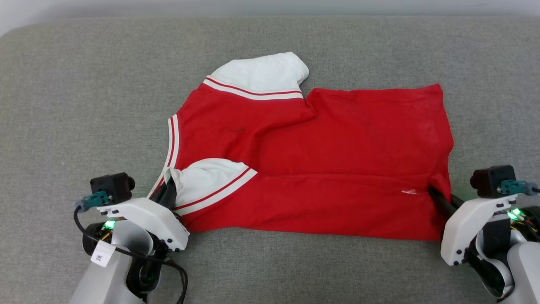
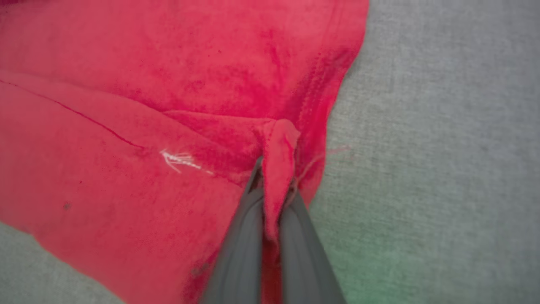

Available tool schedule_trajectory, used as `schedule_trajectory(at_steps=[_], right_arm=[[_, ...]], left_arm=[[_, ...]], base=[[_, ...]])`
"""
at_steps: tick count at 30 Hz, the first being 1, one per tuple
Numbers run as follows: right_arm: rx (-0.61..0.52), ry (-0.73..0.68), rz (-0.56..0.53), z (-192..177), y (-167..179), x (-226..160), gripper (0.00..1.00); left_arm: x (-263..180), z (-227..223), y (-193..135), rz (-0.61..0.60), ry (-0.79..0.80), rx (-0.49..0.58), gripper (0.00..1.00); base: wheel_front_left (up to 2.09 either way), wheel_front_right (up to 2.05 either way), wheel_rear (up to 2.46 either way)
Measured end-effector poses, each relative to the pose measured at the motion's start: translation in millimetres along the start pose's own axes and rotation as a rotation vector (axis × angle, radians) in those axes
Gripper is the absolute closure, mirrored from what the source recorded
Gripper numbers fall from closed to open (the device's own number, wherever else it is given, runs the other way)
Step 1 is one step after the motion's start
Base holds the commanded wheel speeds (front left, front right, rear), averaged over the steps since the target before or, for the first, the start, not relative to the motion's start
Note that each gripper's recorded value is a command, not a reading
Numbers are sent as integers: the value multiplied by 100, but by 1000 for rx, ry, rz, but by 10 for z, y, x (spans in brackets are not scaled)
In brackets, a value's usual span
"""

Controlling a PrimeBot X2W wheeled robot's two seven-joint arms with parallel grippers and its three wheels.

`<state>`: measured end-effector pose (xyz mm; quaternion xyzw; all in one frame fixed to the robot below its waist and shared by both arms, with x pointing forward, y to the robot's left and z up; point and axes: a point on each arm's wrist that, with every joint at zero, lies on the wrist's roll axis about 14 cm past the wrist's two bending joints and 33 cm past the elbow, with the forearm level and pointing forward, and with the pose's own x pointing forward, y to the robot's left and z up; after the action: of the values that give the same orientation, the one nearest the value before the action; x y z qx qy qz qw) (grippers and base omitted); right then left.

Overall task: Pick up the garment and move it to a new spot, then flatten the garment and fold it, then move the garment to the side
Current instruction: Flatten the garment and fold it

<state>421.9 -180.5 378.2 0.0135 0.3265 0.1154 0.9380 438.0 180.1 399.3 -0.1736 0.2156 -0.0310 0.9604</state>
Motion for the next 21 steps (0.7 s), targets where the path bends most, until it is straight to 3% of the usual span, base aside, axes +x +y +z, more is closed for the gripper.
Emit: schedule_trajectory(at_steps=[2,3,4,5,6,7,8,15,21], right_arm=[[3,5,9,-34,19,54,100],[3,7,9,-55,20,67,95],[6,8,10,-72,21,76,71],[7,4,10,-76,23,81,19],[6,-5,11,-73,26,79,0],[9,-12,10,-73,26,75,0],[2,-44,10,-21,29,64,0],[20,-330,-12,389,55,-187,0],[40,-473,-29,538,127,-506,0]], left_arm=[[29,-100,28,2,30,-13,100],[38,-123,42,4,38,-12,100],[44,-138,40,0,43,-18,100],[46,-149,37,-2,45,-23,100],[44,-157,30,-6,47,-23,90],[38,-159,30,-8,46,-23,54],[30,-138,29,-9,37,-23,0],[-106,147,115,13,-58,-10,0],[-317,426,256,41,-85,17,0]], base=[[0,0,0],[0,0,0],[0,0,0],[0,0,0],[0,0,0],[0,0,0],[0,0,0],[0,0,0],[0,0,0]])
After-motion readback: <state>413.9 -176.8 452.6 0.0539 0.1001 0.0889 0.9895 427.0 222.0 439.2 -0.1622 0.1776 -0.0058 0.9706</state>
